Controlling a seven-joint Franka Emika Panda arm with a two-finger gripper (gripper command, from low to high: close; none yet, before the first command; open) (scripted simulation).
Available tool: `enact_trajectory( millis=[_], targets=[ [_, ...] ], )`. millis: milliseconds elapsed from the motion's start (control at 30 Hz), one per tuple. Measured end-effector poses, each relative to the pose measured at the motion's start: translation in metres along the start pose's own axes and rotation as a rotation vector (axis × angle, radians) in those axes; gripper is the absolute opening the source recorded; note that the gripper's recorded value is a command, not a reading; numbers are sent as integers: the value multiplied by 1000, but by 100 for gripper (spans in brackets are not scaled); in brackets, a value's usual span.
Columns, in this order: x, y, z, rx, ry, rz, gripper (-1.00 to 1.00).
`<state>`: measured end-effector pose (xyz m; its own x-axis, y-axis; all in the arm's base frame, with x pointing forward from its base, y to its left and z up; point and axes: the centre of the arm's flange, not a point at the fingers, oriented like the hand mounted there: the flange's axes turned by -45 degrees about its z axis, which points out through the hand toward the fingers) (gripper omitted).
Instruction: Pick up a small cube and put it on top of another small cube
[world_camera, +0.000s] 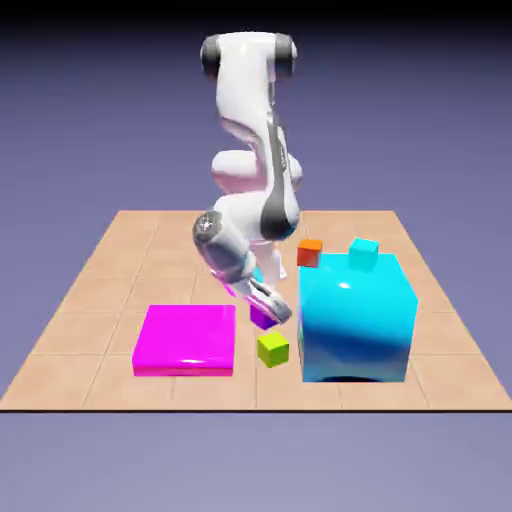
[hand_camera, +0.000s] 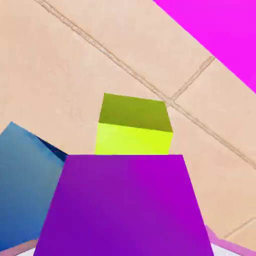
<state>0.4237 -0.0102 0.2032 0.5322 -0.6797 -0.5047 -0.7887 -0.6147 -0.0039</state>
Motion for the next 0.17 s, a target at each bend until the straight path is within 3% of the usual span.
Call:
enact_trajectory(
  millis=[67,100,167],
  targets=[
    [4,1,31,-1,1,1,-100],
    [4,1,37,-2,1,1,100],
    [4,1,37,-4,2,1,100]
  ],
)
